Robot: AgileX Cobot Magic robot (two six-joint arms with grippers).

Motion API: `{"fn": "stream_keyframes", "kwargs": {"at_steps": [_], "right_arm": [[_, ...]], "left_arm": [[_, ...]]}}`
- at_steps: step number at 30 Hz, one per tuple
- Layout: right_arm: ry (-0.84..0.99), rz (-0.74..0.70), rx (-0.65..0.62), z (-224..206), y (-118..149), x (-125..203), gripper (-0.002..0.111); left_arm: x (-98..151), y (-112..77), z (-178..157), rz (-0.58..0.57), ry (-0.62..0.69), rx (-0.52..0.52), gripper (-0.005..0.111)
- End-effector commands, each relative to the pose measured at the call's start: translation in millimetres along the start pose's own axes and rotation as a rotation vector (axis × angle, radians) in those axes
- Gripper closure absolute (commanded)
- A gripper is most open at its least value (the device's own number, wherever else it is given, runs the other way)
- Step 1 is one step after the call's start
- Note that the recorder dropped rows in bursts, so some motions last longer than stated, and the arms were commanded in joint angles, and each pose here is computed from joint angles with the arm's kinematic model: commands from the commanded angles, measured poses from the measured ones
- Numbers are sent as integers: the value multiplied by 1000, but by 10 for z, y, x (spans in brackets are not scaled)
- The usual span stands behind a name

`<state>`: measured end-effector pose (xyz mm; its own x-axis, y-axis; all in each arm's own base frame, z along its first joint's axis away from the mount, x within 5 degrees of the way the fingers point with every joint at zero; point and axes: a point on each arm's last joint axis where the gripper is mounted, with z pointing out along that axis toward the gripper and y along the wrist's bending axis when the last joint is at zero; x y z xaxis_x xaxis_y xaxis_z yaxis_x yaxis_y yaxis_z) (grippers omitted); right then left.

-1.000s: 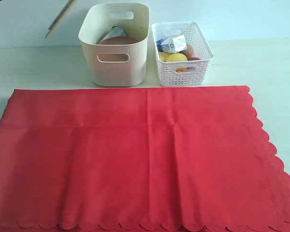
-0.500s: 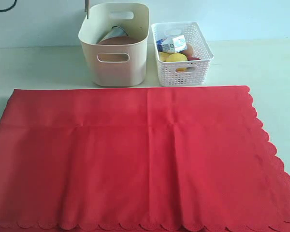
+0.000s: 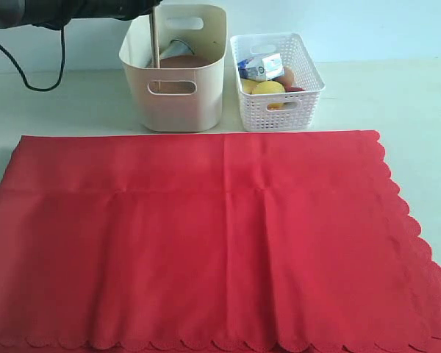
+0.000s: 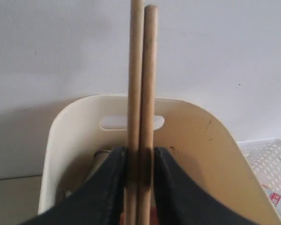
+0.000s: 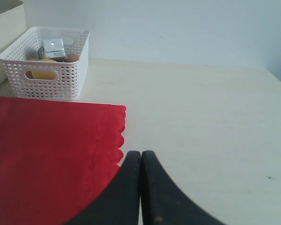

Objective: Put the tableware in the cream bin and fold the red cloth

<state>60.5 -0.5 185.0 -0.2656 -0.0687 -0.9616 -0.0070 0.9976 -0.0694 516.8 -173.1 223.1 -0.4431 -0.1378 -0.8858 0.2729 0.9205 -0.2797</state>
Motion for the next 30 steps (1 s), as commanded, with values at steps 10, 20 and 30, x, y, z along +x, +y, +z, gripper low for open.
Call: {"fn": "stream_keyframes", "kwargs": {"at_steps": [10, 20, 30], "right_arm": [[-4, -1, 5, 1, -2, 9, 108], [-4, -1, 5, 1, -2, 9, 108], [-4, -1, 5, 1, -2, 9, 108]], "left_arm": [[-417, -212, -363, 143, 67, 155, 46], [-585, 193, -846, 44, 348, 222, 46], [-742, 493, -1422, -27, 527, 188, 56]]}}
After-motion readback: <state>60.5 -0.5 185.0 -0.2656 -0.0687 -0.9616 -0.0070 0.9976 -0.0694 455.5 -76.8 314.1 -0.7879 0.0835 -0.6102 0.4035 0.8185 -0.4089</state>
